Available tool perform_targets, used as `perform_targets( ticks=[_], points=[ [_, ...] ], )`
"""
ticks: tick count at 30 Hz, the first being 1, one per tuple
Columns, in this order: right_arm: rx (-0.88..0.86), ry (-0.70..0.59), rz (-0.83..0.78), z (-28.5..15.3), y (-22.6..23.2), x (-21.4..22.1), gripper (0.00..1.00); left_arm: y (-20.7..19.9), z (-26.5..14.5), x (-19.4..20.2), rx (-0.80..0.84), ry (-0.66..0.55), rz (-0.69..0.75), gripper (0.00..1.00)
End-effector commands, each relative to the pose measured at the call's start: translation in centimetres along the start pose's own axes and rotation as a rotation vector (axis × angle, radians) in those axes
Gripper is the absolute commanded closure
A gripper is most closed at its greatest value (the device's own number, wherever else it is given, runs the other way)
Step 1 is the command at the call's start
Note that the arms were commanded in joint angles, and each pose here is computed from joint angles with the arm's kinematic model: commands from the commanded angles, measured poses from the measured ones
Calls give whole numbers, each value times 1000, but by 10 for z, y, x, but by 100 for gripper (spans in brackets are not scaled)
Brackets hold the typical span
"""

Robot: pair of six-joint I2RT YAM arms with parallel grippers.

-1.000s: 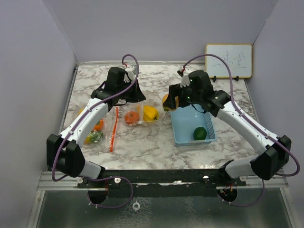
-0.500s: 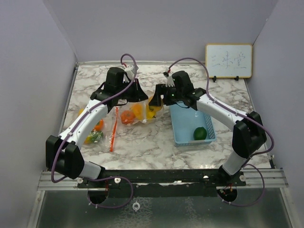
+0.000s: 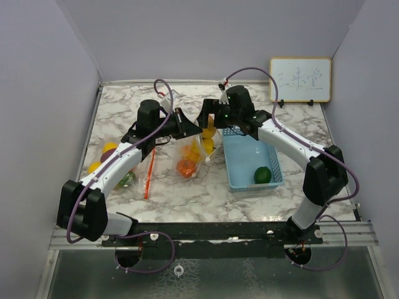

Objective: Place the food in the zip-top bag and seal the zipper
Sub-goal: Place the fake fruit in the zipper food storage bag.

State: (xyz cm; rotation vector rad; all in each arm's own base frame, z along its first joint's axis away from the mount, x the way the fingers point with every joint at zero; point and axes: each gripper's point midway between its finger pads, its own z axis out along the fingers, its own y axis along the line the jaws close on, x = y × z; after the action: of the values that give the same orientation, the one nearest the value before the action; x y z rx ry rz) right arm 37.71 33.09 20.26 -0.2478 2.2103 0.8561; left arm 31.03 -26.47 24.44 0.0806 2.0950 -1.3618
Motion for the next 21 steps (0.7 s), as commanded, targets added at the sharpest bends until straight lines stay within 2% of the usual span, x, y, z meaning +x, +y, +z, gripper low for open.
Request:
perform_targets(
  ticks=[1, 7, 16, 21],
  points=[
    [-77, 29, 4, -13, 22, 2, 0, -16, 3, -12, 70, -53, 20, 100],
    [-100, 25, -4, -38, 33, -2, 0, -3, 6, -14, 30, -85, 14, 100],
    [89, -48, -23, -77, 0, -10, 0, -19, -2, -24, 67, -148, 44, 100],
    [59, -67, -23, -90, 3, -10, 0, -25, -3, -24, 106, -153, 35, 100]
  ],
)
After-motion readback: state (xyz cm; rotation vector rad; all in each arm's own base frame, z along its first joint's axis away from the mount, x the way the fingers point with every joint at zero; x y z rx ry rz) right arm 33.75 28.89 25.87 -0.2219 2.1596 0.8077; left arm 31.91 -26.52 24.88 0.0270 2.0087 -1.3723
